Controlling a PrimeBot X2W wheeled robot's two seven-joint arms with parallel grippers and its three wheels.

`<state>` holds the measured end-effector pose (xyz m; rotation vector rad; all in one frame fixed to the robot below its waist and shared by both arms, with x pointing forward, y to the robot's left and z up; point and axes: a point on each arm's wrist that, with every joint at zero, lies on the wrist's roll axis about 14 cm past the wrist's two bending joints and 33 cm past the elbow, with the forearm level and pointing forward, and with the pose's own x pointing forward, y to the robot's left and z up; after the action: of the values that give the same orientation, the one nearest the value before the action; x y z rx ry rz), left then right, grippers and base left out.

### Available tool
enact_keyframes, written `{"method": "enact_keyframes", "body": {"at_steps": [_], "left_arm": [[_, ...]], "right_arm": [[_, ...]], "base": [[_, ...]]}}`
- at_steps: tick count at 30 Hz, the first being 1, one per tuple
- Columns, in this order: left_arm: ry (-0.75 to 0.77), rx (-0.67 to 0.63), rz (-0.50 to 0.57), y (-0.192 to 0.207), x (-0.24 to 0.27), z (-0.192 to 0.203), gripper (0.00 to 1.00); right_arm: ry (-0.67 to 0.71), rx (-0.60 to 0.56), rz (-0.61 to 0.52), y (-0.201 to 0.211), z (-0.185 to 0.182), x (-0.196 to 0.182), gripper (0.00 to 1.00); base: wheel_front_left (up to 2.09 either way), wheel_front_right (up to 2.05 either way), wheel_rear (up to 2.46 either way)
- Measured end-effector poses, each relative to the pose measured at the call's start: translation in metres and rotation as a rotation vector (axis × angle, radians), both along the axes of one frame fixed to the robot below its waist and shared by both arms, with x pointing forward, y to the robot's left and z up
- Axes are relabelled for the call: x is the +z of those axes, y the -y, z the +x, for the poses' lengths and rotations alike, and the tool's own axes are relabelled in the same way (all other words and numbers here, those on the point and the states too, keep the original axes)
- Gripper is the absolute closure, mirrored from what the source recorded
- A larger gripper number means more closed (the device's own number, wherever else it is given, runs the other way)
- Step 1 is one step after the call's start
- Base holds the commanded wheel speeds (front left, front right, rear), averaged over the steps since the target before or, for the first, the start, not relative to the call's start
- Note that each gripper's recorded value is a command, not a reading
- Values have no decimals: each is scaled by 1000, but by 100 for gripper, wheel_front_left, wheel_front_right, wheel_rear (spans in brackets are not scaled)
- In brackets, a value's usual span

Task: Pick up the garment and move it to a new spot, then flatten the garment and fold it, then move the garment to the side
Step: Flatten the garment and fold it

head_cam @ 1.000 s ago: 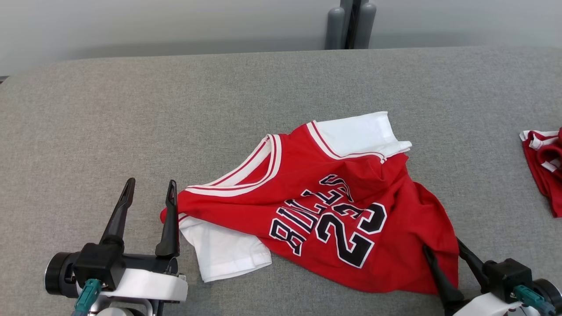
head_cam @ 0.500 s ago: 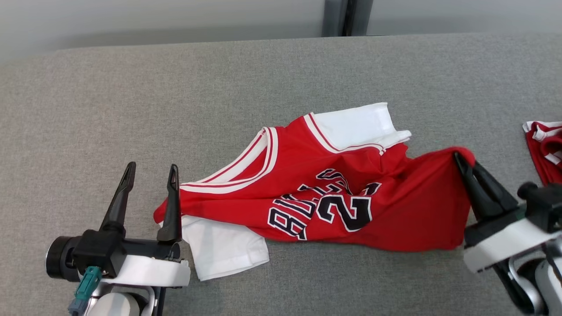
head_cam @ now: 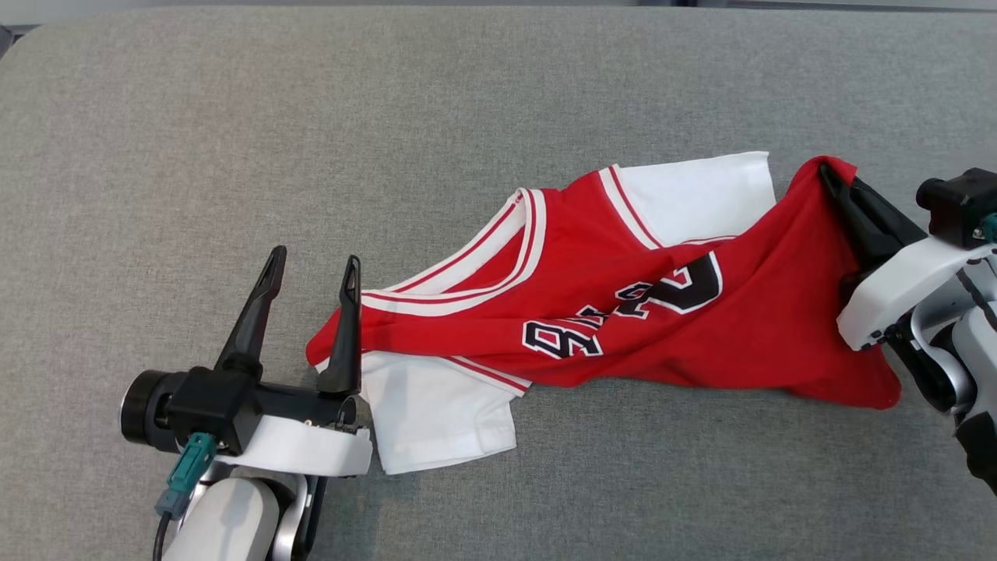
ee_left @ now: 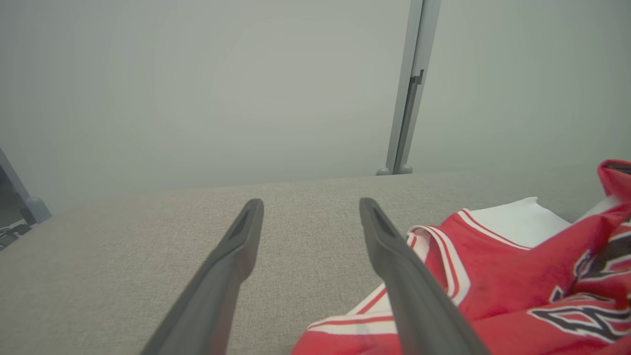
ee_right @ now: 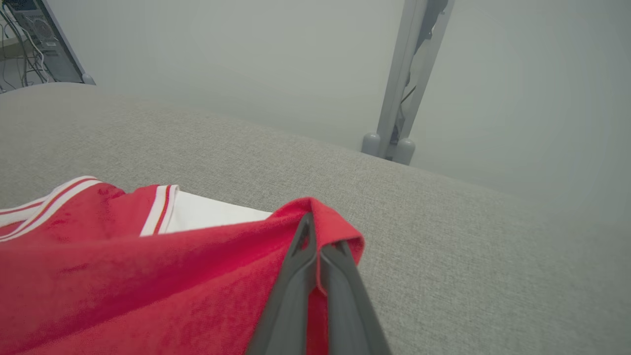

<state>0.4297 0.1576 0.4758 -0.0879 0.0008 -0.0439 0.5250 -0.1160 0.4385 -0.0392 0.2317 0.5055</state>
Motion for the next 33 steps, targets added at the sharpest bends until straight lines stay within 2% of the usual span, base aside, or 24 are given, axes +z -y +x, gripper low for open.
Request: {"method": "enact_keyframes", "body": {"at_steps": [3, 4, 5, 6, 12, 19, 23, 26, 31, 33], "left_arm": [[-2, 0, 1, -1, -2, 4, 0], [-6, 0, 3, -1, -4, 4, 0], [-12, 2, 3, -2, -6, 4, 0], [-14, 1, 4, -2, -7, 5, 0], [-11, -5, 2, 0, -7, 6, 0], [-1, -23, 7, 3, -2, 2, 0], [1, -29, 13, 3, 0, -4, 0], [3, -25, 14, 2, 3, -11, 0], [9, -5, 16, -5, 9, -27, 0], [15, 2, 15, -7, 13, -33, 0]], "right_arm": [[-40, 8, 8, -3, 6, -15, 100], [-50, 14, 11, -5, 6, -19, 69], [-69, 14, 15, -7, 6, -24, 51], [-77, 6, 36, -6, 6, -25, 0], [-112, -63, 93, 18, -7, -29, 0], [-155, -224, 199, 67, -46, -29, 0], [-78, -331, 253, 98, -56, -6, 0], [24, -388, 252, 115, -64, 18, 0], [176, -401, 240, 107, -91, 53, 0], [191, -395, 230, 97, -105, 56, 0]], "base": [[0, 0, 0], [0, 0, 0], [0, 0, 0], [0, 0, 0], [0, 0, 0], [0, 0, 0], [0, 0, 0], [0, 0, 0], [0, 0, 0], [0, 0, 0]]}}
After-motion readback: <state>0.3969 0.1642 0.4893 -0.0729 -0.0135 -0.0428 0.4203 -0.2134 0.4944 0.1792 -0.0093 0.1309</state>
